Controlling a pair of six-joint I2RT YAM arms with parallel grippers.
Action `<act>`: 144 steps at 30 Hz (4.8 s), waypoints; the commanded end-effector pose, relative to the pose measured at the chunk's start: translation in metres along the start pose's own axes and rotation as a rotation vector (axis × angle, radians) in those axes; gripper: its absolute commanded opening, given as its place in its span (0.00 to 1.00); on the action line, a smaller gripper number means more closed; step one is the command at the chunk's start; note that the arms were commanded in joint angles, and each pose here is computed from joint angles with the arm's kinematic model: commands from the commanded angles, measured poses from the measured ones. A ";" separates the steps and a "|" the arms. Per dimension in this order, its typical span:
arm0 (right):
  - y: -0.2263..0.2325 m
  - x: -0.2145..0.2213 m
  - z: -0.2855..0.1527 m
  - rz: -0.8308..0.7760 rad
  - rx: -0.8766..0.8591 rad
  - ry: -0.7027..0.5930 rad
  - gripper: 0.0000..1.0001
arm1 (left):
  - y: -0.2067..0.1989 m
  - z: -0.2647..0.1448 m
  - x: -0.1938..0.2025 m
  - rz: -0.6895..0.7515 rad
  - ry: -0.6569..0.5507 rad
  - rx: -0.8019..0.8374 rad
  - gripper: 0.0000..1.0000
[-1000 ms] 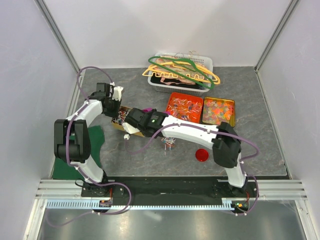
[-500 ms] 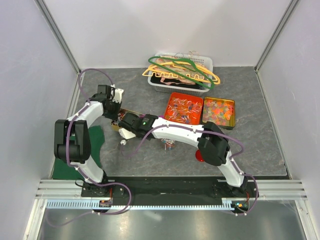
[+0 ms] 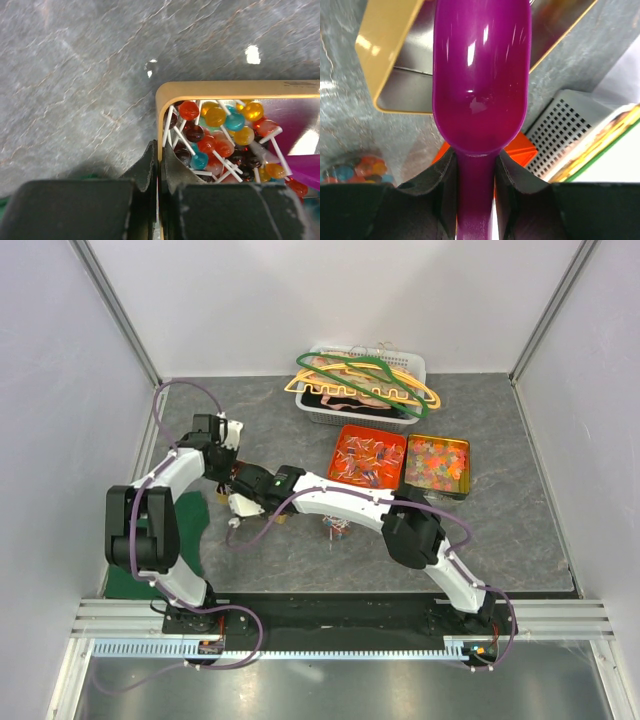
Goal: Pack the candies
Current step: Scoop the fake candies from the storage box, then place the storage box at the center of the board.
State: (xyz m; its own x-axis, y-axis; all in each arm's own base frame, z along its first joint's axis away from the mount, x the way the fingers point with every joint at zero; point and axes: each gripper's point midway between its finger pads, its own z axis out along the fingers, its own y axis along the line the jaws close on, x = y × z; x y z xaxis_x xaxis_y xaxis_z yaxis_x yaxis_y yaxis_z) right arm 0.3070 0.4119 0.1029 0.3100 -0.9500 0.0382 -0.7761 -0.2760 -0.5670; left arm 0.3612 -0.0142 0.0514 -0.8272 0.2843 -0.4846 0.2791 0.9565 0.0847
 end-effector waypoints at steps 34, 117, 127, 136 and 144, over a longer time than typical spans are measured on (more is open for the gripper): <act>0.024 -0.094 0.018 0.423 -0.058 -0.181 0.00 | 0.016 -0.055 -0.060 -0.055 -0.282 -0.094 0.02; -0.043 -0.051 -0.056 0.602 0.140 -0.358 0.00 | -0.027 -0.019 -0.041 -0.033 -0.198 0.150 0.02; -0.048 -0.044 -0.057 0.696 0.077 -0.416 0.00 | -0.029 -0.015 -0.039 -0.032 -0.181 0.164 0.02; -0.042 -0.028 -0.043 0.703 0.037 -0.391 0.00 | -0.027 -0.015 -0.038 -0.036 -0.178 0.150 0.02; -0.029 0.000 -0.034 0.703 0.014 -0.342 0.00 | -0.026 -0.013 -0.037 -0.039 -0.174 0.146 0.02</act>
State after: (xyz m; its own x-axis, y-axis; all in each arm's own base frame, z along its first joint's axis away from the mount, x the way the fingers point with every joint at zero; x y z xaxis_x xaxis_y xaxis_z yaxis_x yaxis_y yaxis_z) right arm 0.3067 0.4165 0.1169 -0.1102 -0.8524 -0.5112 -0.8597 0.3398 -0.3813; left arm 0.3726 -0.0375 0.0706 -0.7526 0.2594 -0.6052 0.3290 0.9443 -0.0043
